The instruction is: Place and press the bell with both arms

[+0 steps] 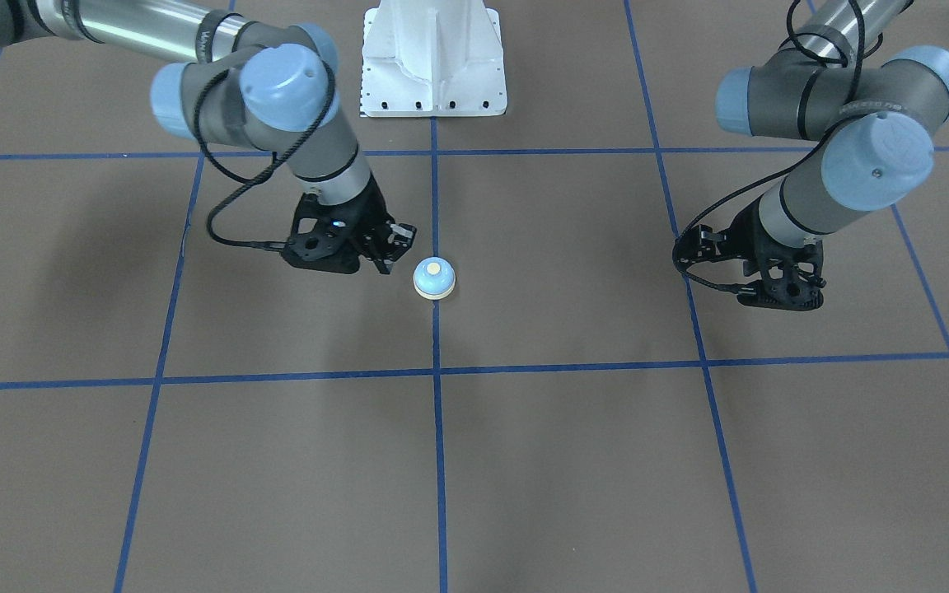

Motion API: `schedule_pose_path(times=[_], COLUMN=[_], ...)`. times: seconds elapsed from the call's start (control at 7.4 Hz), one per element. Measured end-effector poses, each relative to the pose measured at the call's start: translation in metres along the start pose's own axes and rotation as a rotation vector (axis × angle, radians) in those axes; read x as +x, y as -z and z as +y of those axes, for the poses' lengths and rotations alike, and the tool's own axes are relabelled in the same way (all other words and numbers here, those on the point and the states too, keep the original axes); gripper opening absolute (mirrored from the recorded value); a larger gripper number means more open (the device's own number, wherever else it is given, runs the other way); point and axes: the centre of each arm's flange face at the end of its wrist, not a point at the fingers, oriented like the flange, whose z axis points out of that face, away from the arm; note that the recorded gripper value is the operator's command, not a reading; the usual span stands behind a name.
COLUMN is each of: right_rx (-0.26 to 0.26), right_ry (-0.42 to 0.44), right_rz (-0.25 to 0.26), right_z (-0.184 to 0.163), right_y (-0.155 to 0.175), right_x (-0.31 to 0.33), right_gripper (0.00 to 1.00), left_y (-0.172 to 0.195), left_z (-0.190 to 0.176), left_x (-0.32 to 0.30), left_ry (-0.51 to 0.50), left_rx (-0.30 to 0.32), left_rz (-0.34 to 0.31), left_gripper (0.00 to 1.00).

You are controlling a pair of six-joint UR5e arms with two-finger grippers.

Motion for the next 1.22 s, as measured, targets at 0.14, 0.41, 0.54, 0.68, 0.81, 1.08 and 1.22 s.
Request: schedule_pose_path(times=[0.14,0.41,0.54,0.68,0.81,1.08,1.22], right_rx=[0.003,0.016,0.015,0.019,0.026,0.019,0.011], right_ry=[0.047,0.154,0.213,0.274,0.33,0.403,0.425], right_rz=[0.008,0.06,0.084,0.109,0.137,0.174,0.19], right_z=[-0.024,-0.079,-0.109,-0.134,-0.154,-0.181,-0.19], right_y=[0.022,0.067,0.094,0.12,0.143,0.17,0.181], right_x=[0.05,0.172,0.24,0.306,0.369,0.454,0.483], right_gripper=[0.0,0.0,0.0,0.0,0.0,0.0,0.0], left_y=[0.004,0.019,0.028,0.037,0.046,0.069,0.082], left_z=[0.007,0.025,0.034,0.043,0.054,0.075,0.086], left_x=[-0.004,-0.024,-0.04,-0.061,-0.091,-0.167,-0.209], left_ry=[-0.005,-0.016,-0.031,-0.051,-0.08,-0.143,-0.167], left_rx=[0.007,0.03,0.043,0.057,0.07,0.099,0.116], left_rz=[0.003,0.006,0.004,-0.001,-0.014,-0.05,-0.069], left_gripper=[0.99,0.99,0.99,0.99,0.99,0.99,0.99])
